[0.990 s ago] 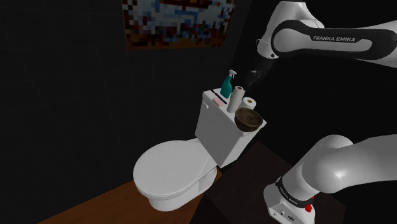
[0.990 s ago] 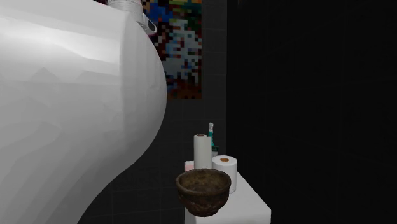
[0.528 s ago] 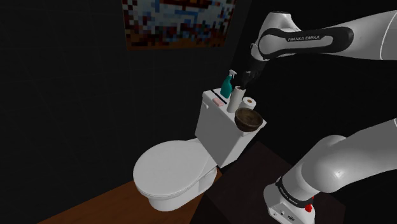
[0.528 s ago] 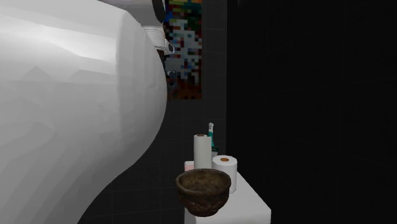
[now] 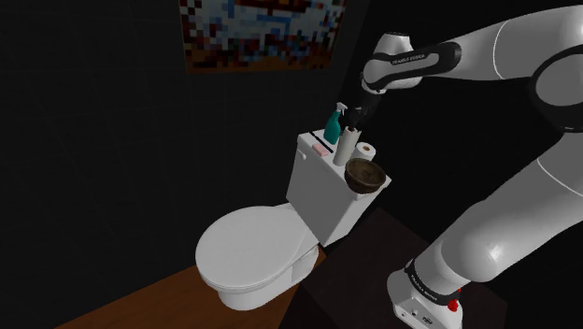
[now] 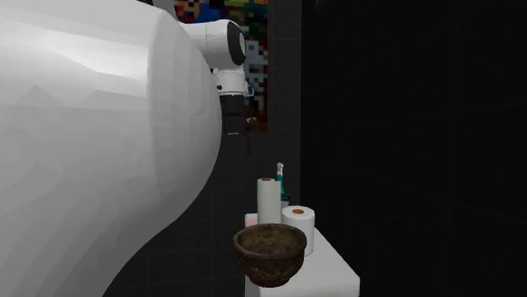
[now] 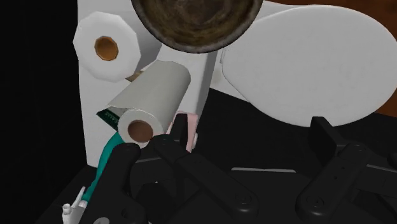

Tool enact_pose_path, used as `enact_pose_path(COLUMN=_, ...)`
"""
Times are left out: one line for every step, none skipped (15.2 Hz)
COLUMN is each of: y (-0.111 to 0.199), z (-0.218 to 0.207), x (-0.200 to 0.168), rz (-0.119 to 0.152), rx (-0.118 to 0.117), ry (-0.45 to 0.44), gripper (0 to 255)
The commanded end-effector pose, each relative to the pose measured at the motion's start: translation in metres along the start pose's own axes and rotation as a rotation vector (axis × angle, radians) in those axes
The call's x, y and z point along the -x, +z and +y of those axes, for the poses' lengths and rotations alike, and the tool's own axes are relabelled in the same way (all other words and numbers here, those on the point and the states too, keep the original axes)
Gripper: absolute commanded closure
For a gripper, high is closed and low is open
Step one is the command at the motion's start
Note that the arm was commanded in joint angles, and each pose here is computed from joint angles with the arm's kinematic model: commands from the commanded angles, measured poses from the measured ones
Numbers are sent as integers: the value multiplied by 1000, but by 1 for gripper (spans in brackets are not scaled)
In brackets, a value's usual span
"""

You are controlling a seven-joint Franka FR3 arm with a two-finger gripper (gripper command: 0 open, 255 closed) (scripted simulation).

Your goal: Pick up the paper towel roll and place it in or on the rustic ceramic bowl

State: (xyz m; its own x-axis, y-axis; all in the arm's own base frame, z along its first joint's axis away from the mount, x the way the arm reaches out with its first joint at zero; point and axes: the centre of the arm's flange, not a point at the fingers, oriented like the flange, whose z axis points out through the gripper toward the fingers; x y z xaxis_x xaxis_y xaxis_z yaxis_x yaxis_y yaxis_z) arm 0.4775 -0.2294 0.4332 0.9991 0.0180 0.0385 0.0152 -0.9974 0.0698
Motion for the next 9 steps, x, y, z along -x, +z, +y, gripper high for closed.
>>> enact_pose_path(y=14, z=21, x=-12, rz=-1, rx=-1, ry=-4, gripper=0)
enact_pose_path(y=21, z=30, x=-18, rz=-1, rx=-3, ry=-6, gripper=0)
enact_pose_path(y=28, z=39, x=-25, rz=-2, rx=-4, ry=-7, gripper=0)
enact_pose_path(y=36, z=49, x=-31, rz=-2, rx=-5, ry=-9, gripper=0)
enact_pose_path(y=43, z=58, x=-38, rz=-3, rx=-6, ry=-11, gripper=0)
enact_pose_path(y=50, z=67, x=-44, rz=-3, rx=-7, ry=-12, gripper=0)
enact_pose_path(y=57, z=76, x=-51, rz=-3, rx=-8, ry=-14, gripper=0)
enact_pose_path(y=65, z=85, x=-57, rz=-4, rx=-9, ry=-15, gripper=0)
enact_pose_path(y=72, z=94, x=-64, rz=-4, rx=-10, ry=-17, gripper=0)
